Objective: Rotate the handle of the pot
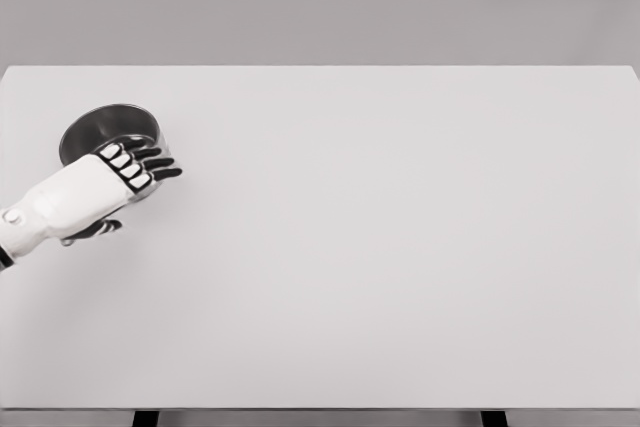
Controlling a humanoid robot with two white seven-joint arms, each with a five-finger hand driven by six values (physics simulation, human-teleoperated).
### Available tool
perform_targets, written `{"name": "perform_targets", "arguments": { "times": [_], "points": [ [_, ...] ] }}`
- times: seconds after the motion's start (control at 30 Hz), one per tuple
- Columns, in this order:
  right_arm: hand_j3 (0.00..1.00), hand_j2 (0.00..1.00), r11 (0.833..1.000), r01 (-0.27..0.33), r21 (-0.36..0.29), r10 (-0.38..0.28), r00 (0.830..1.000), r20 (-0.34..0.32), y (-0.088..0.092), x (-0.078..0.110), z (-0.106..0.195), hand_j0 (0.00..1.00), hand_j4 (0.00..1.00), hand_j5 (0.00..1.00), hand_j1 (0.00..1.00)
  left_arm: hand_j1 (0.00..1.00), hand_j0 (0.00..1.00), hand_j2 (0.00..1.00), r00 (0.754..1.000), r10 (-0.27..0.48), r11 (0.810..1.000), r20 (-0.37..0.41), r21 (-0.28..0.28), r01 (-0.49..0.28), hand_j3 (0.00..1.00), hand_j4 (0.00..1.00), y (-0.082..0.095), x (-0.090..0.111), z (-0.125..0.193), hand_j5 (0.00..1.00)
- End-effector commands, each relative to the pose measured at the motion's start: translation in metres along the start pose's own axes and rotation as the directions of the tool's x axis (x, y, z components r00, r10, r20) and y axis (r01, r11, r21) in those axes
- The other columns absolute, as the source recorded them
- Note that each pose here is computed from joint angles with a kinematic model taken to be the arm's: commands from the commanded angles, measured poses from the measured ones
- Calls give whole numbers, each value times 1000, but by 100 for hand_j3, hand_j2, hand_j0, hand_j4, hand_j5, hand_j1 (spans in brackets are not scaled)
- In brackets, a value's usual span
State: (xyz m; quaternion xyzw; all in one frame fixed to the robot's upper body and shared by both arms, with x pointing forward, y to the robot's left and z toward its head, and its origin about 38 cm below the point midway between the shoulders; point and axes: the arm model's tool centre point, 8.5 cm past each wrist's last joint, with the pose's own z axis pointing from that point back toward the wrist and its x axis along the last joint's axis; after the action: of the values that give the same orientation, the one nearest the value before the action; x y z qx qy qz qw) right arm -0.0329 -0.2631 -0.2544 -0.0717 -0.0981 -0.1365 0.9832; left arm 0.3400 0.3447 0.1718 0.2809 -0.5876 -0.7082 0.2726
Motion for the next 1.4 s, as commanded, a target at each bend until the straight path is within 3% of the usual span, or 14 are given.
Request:
{"name": "perform_targets", "arguments": {
  "times": [0.0, 1.07, 1.13, 1.37],
  "points": [
    [100, 100, 1000, 1, 0, -1, 1000, 0, 0, 0, 0, 100, 100, 100, 100, 100, 100, 100, 1000, 3, 1000, -16, 1, -3, 100, 100, 0, -5, 3, 100],
    [100, 100, 1000, 1, 0, -1, 1000, 0, 0, 0, 0, 100, 100, 100, 100, 100, 100, 100, 990, 4, 1000, -144, -4, -4, 100, 100, 0, -38, 32, 100],
    [100, 100, 1000, 1, 0, -1, 1000, 0, 0, 0, 0, 100, 100, 100, 100, 100, 100, 100, 989, -1, 999, -147, -35, -5, 100, 100, -1, -39, 33, 100],
    [100, 100, 1000, 1, 0, -1, 1000, 0, 0, 0, 0, 100, 100, 100, 100, 100, 100, 100, 986, -32, 998, -165, -57, 23, 100, 100, 3, -45, 37, 100]
  ]
}}
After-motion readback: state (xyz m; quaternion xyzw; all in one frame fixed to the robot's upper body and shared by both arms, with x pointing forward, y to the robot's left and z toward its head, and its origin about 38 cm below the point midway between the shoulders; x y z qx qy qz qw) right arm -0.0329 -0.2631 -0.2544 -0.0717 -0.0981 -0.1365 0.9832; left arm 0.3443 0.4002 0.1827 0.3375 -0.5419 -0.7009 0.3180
